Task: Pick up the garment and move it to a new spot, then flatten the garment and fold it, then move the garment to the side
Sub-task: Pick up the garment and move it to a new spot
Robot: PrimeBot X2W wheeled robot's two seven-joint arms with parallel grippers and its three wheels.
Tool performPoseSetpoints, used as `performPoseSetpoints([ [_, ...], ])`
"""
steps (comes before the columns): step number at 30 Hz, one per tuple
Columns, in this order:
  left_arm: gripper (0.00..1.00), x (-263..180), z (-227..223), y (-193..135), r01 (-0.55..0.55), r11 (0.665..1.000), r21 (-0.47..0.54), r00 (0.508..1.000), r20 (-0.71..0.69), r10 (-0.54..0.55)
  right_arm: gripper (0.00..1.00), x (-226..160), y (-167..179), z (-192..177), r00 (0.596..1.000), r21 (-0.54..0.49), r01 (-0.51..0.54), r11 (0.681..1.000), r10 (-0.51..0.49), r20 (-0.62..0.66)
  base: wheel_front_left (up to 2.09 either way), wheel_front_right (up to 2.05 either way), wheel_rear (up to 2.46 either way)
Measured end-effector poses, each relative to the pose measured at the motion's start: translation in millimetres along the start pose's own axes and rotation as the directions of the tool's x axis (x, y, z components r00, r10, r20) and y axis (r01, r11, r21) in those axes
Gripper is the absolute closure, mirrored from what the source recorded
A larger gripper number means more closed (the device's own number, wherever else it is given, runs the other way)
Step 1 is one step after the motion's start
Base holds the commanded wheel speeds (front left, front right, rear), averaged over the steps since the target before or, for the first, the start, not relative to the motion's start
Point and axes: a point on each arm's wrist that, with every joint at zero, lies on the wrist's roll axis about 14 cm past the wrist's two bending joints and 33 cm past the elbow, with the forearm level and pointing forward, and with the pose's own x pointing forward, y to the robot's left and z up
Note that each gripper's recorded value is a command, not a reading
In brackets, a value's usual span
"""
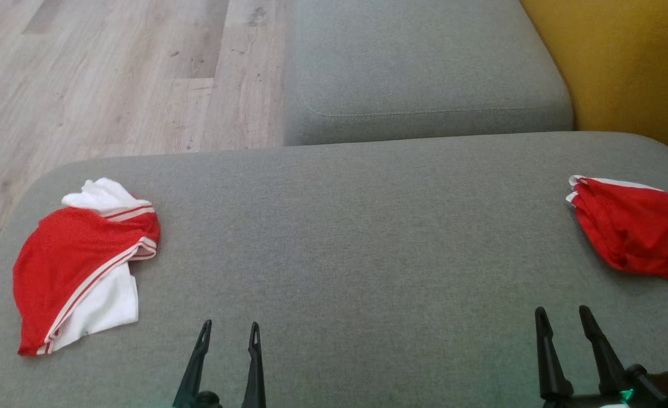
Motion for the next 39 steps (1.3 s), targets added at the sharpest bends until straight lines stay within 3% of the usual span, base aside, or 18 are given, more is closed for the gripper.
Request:
performPoseSetpoints([
  [6,0.00,-4.3,-3.3,5.3,-0.011,1.000,0.005,1.000,-0.009,0.011,0.00,6.0,10.1,-4.3,0.999,0.007,-0.033,0.999,0.033,-0.016,0.00,0.00,0.00],
  [14,0.00,-17.5,-8.1,39.1,-0.116,0.993,0.030,0.993,-0.023,0.117,0.00,24.9,48.6,-19.1,0.984,0.035,-0.159,0.987,0.162,-0.068,0.00,0.00,0.00],
  [22,0.00,-41.2,-7.5,88.4,-0.301,0.952,0.047,0.953,-0.026,0.303,0.00,50.6,95.7,-31.9,0.942,0.057,-0.313,0.948,0.317,-0.110,0.00,0.00,0.00],
  [27,0.00,-61.1,-10.1,114.7,-0.408,0.911,0.064,0.911,-0.041,0.411,0.00,64.3,124.6,-38.5,0.907,0.073,-0.397,0.915,0.403,-0.125,0.00,0.00,0.00],
  [35,0.00,-66.0,-5.1,133.5,-0.474,0.876,0.091,0.877,-0.039,0.479,0.00,70.7,138.3,-57.9,0.879,0.106,-0.432,0.896,0.445,-0.174,0.00,0.00,0.00],
  [39,0.00,-24.5,37.7,167.0,-0.458,0.869,0.188,0.889,0.096,0.448,0.00,76.6,125.9,-75.5,0.864,0.080,-0.444,0.892,0.451,-0.224,0.00,0.00,0.00],
])
